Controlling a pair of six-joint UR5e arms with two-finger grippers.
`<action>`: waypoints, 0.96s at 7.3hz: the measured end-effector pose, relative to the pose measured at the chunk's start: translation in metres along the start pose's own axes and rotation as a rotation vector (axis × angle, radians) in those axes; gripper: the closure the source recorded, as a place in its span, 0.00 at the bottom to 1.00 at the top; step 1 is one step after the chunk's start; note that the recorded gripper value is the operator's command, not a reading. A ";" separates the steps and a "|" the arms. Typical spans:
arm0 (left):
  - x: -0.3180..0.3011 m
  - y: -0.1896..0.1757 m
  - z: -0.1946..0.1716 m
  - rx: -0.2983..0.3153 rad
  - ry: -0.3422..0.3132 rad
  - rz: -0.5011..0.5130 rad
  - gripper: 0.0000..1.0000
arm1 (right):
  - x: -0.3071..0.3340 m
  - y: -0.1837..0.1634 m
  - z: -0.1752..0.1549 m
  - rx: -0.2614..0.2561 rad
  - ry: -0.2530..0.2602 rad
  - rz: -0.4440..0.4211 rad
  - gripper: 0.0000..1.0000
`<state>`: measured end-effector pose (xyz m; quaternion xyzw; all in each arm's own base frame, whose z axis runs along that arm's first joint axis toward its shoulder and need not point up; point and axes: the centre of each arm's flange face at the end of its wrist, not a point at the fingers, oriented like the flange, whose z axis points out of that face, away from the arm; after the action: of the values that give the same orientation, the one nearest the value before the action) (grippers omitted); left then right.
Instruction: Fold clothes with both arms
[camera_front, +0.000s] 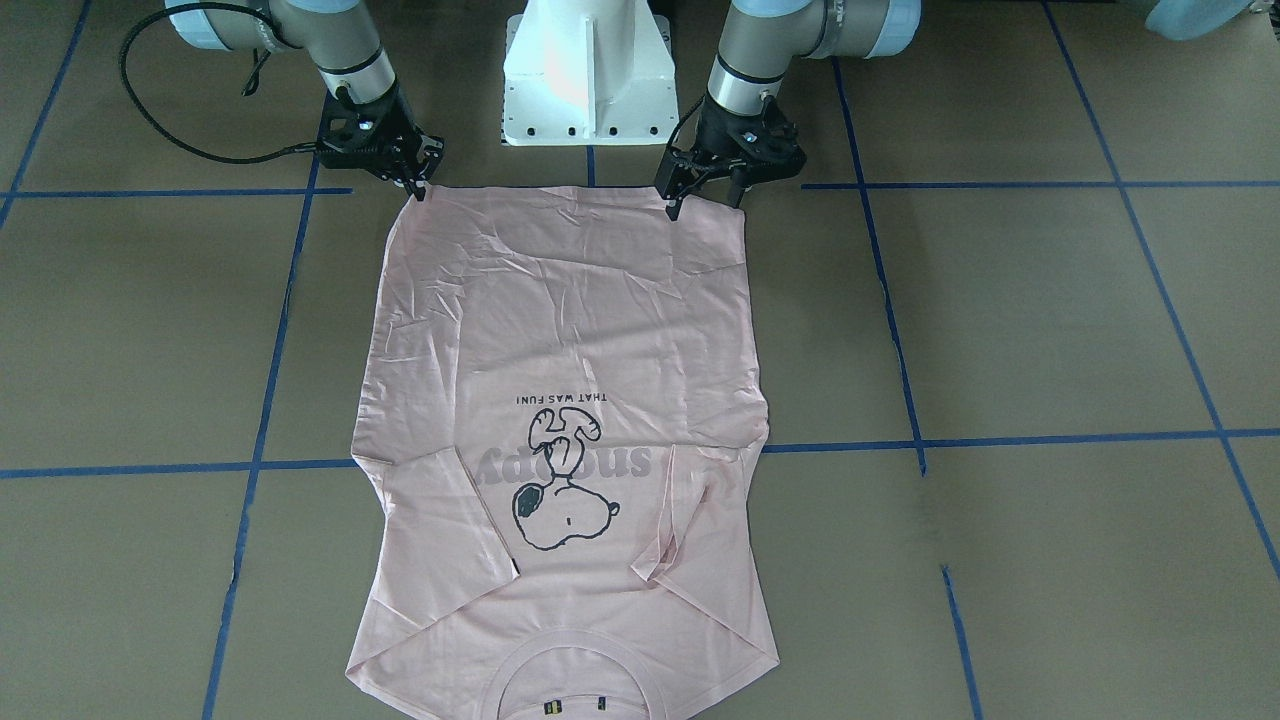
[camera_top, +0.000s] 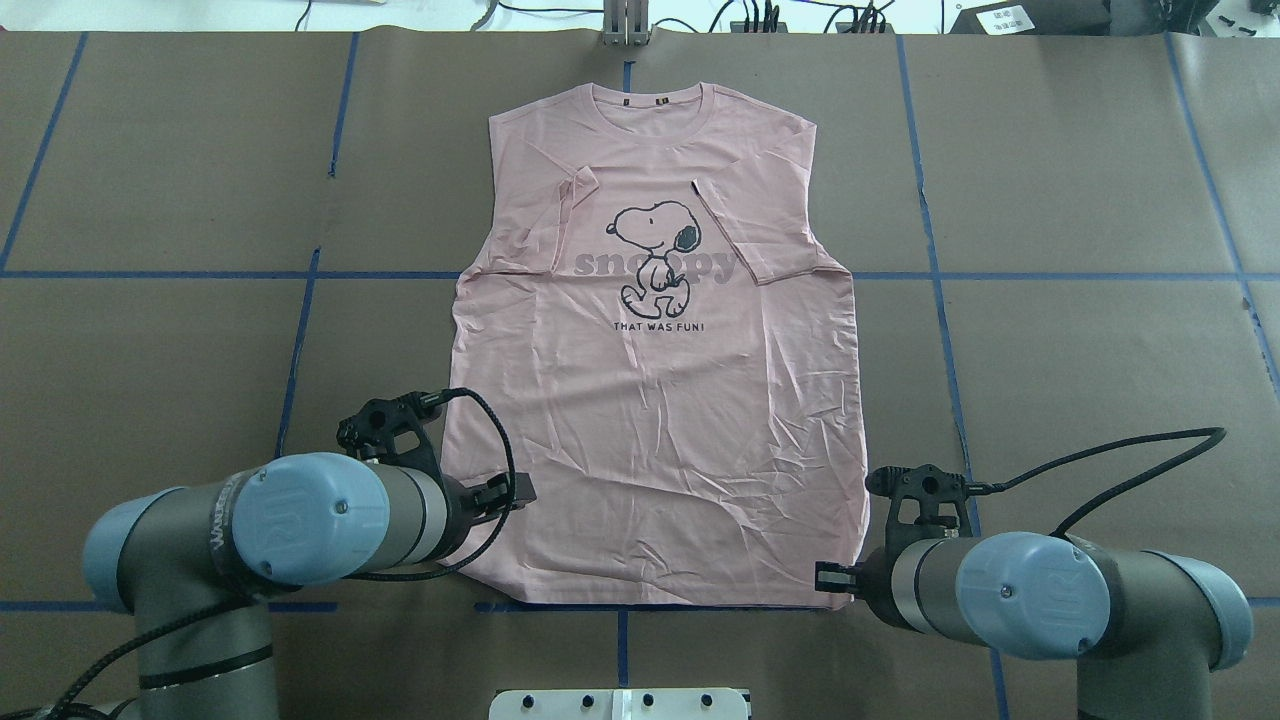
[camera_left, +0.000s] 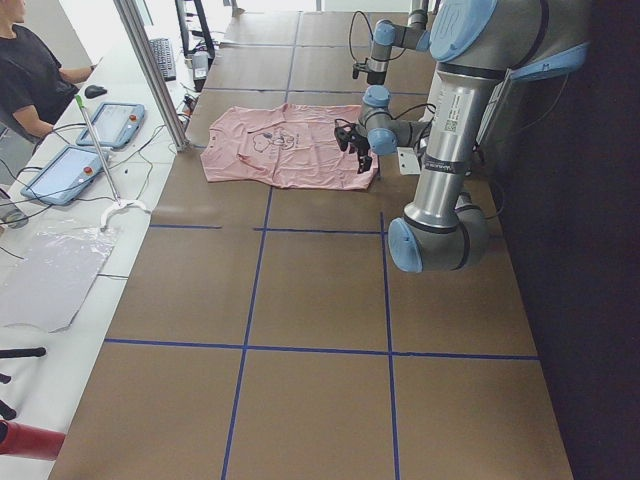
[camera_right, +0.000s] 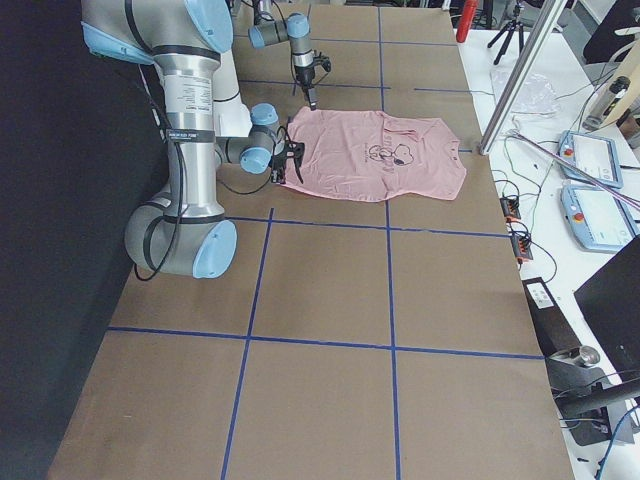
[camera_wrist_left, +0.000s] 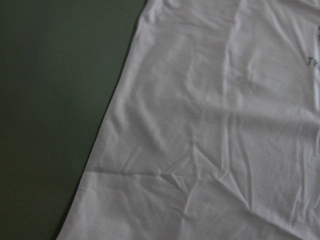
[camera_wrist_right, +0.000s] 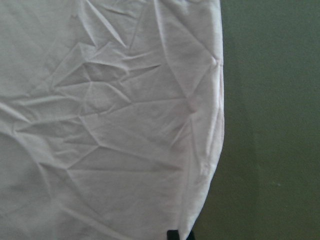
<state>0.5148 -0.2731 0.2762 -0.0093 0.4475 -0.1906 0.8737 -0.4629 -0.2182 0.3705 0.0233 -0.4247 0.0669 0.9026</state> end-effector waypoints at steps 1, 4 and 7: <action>-0.011 0.011 0.011 -0.001 -0.026 0.002 0.00 | -0.001 0.000 0.000 0.000 -0.002 0.000 1.00; -0.032 0.033 0.031 -0.017 -0.077 0.016 0.03 | -0.005 0.000 -0.001 0.000 -0.008 0.000 1.00; -0.033 0.034 0.035 -0.003 -0.083 0.021 0.07 | -0.008 0.000 -0.002 0.000 -0.015 -0.001 1.00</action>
<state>0.5358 -0.2360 0.3163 -0.0138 0.4113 -0.1802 0.8934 -0.4662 -0.2190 0.3630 0.0242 -0.4315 0.0661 0.8994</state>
